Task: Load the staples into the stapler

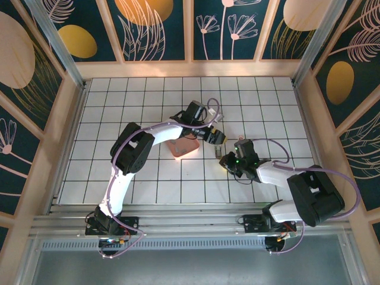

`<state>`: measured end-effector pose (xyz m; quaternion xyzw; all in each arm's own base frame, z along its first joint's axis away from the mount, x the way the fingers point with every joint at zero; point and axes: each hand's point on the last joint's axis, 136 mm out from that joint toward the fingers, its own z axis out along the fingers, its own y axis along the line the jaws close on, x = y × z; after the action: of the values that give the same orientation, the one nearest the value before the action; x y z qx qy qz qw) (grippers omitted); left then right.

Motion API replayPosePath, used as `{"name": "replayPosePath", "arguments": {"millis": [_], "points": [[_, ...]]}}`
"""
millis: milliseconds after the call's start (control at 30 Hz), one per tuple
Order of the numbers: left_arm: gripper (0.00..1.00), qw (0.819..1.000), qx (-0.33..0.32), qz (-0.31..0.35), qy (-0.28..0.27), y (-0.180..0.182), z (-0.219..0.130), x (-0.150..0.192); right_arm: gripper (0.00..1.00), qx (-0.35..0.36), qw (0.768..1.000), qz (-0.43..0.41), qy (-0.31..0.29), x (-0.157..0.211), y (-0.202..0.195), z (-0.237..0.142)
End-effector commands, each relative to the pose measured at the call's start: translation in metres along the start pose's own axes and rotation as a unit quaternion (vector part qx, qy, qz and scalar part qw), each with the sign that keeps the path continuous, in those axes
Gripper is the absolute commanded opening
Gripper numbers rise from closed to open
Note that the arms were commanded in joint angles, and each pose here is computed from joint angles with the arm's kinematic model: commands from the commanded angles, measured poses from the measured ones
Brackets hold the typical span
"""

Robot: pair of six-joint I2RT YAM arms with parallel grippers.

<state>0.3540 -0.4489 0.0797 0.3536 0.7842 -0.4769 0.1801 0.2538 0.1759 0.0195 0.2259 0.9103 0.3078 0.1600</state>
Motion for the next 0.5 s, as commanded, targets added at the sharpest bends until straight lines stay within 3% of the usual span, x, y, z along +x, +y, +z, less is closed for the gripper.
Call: {"name": "replayPosePath", "arguments": {"millis": [0,467], "points": [[0.63,0.999,0.035,0.025,0.000,-0.018,-0.003,0.001,0.21,0.003,1.000,-0.014,-0.013,-0.007,0.004,0.002],[0.64,0.995,0.048,0.092,0.001,-0.049,-0.018,0.008,0.20,0.021,0.999,-0.033,-0.020,-0.013,0.002,0.006]]}}
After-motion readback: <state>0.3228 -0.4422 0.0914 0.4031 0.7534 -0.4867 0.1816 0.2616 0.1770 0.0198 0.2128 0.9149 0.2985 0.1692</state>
